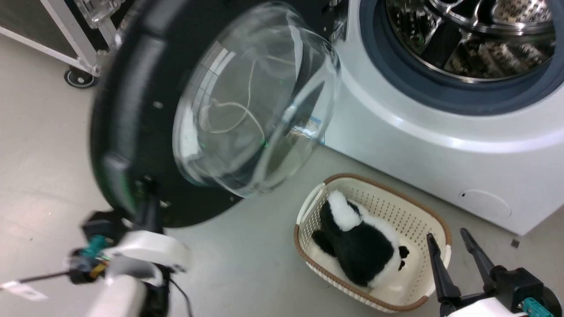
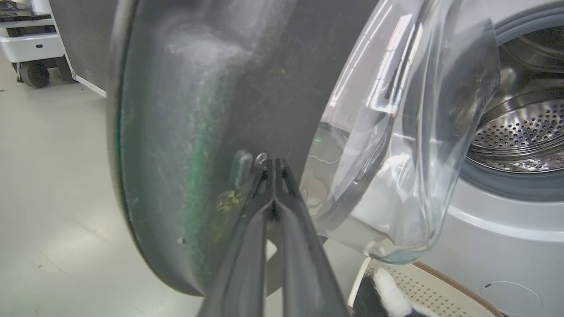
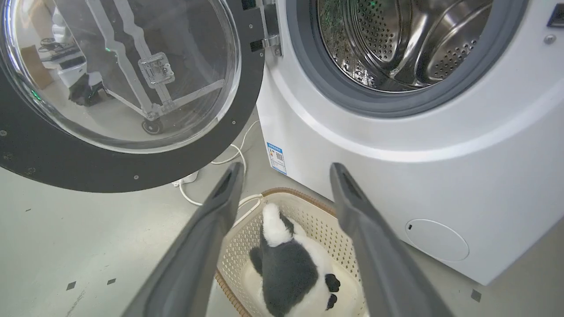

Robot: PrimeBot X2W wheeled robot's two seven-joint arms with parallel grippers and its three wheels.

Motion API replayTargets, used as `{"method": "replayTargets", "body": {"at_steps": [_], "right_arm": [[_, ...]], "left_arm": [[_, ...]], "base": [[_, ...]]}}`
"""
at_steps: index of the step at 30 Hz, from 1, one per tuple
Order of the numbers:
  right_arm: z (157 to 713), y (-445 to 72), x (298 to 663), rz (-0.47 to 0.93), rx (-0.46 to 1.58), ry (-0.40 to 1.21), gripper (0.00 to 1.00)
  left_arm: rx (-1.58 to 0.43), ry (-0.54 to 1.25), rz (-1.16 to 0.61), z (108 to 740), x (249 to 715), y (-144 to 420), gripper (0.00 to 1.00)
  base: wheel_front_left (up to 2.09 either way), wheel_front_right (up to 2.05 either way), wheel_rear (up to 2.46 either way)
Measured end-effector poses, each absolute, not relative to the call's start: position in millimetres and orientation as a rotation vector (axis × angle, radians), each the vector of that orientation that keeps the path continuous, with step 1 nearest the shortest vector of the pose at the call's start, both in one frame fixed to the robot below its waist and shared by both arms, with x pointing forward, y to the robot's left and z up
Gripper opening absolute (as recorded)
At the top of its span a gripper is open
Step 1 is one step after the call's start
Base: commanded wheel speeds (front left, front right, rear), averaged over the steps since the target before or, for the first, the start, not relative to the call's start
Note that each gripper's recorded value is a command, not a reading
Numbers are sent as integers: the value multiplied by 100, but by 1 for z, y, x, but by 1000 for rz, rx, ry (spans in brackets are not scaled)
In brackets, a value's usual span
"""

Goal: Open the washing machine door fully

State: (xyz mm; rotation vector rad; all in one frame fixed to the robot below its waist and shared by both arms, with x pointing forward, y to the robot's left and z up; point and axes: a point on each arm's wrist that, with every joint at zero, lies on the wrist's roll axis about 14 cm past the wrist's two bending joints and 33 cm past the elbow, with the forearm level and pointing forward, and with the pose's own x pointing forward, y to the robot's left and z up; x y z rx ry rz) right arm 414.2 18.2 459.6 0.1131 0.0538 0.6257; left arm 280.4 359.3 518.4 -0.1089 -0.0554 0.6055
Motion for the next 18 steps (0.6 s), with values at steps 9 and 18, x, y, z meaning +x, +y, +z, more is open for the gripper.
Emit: {"method": "replayTargets", "body": {"at_steps": [9, 18], "right_arm": [[432, -10, 428, 581, 78, 105, 100], [414, -40, 441, 516, 58, 141, 100]], "left_arm": [[-62, 5, 664, 519, 299, 423, 0], [-15, 59, 726, 517, 329, 470, 0]], "base": [[0, 0, 0], [0, 0, 0]]}}
